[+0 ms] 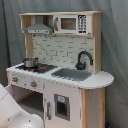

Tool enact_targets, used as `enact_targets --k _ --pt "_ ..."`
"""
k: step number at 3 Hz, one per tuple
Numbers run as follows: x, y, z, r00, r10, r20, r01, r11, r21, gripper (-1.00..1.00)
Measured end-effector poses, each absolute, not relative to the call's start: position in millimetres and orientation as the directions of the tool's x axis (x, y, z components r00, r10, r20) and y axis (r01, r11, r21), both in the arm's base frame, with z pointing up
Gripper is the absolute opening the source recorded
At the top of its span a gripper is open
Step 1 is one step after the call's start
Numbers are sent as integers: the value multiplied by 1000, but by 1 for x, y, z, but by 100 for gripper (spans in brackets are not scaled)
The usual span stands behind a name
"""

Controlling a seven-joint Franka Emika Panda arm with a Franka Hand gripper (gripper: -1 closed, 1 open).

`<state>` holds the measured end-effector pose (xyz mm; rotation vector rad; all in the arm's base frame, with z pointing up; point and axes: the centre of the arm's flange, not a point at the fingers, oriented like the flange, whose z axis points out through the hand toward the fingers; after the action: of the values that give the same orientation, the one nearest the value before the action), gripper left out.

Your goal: Play with the kitchen

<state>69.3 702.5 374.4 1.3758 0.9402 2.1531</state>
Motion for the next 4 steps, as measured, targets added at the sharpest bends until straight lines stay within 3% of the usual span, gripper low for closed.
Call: enact_targets --k 4 --pt "95 697 251 -143 750 646 134 -632 763 100"
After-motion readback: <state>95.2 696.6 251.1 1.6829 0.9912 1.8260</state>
